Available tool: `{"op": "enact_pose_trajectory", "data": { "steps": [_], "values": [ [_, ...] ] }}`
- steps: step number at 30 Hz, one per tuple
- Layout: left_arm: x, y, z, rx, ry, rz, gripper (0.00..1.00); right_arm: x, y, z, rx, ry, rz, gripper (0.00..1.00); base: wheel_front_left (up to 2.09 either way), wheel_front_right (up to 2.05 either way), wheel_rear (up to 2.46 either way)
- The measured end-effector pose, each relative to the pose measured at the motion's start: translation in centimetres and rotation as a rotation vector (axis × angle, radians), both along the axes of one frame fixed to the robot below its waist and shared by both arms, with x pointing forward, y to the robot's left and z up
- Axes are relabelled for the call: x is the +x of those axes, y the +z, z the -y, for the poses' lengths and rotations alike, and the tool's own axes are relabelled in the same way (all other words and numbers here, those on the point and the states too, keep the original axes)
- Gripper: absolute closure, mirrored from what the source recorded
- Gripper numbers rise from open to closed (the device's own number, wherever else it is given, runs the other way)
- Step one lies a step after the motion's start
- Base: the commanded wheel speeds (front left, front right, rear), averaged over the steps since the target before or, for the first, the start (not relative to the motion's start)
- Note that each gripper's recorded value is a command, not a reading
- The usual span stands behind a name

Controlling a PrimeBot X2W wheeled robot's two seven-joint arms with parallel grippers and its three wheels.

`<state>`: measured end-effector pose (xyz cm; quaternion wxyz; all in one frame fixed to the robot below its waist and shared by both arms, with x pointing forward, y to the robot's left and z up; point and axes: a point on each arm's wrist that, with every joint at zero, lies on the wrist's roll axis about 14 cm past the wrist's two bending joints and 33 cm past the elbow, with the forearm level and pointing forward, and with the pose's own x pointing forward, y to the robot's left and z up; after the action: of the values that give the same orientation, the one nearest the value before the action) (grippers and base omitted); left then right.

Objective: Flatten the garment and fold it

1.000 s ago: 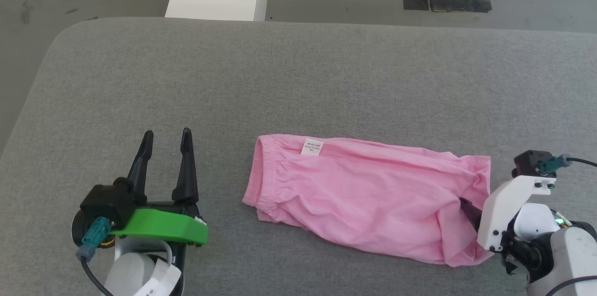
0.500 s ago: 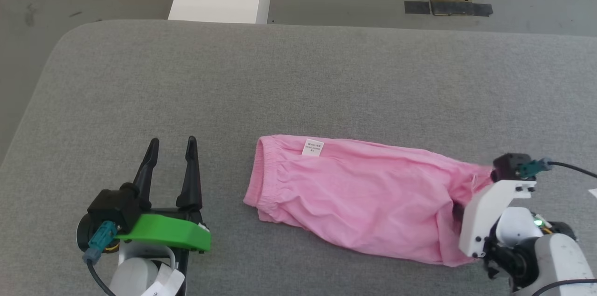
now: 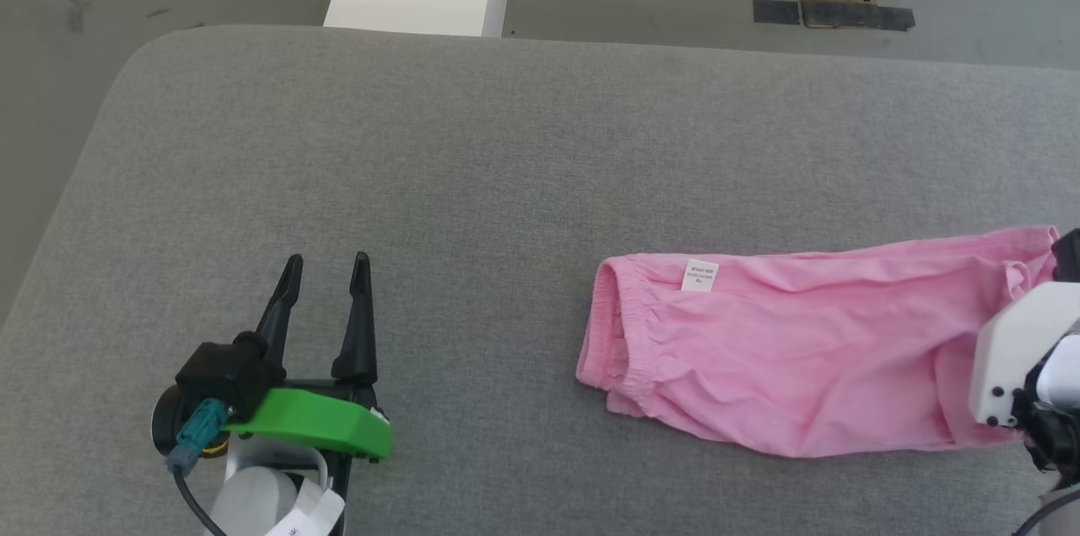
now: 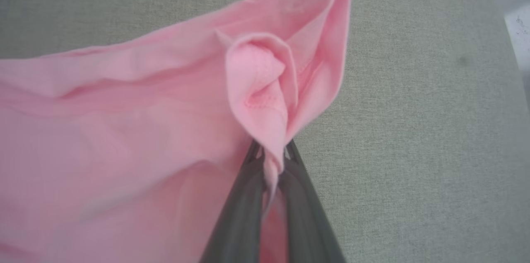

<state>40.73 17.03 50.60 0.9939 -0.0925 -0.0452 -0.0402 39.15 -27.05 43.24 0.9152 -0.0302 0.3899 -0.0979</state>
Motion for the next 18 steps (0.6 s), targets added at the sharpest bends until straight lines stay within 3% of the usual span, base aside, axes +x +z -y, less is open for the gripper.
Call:
{"op": "enact_pose_trajectory", "data": {
  "steps": [5, 11, 18],
  "values": [
    [-0.3, 0.3, -0.3, 0.004, 0.008, 0.007, 0.0, 0.8, 1.6, -4.0, 0.037, 0.112, 0.009, 1.0, 0.0, 0.0, 0.0],
    [-0.5, 0.6, -0.6, 0.006, 0.016, 0.014, 0.0, 0.6, 4.4, -13.1, 0.113, 0.392, 0.032, 1.0, 0.0, 0.0, 0.0],
    [-0.4, 0.2, -0.7, 0.007, 0.019, 0.004, 0.0, 0.3, 4.4, -20.2, 0.124, 0.663, -0.008, 1.0, 0.0, 0.0, 0.0]
  ]
}}
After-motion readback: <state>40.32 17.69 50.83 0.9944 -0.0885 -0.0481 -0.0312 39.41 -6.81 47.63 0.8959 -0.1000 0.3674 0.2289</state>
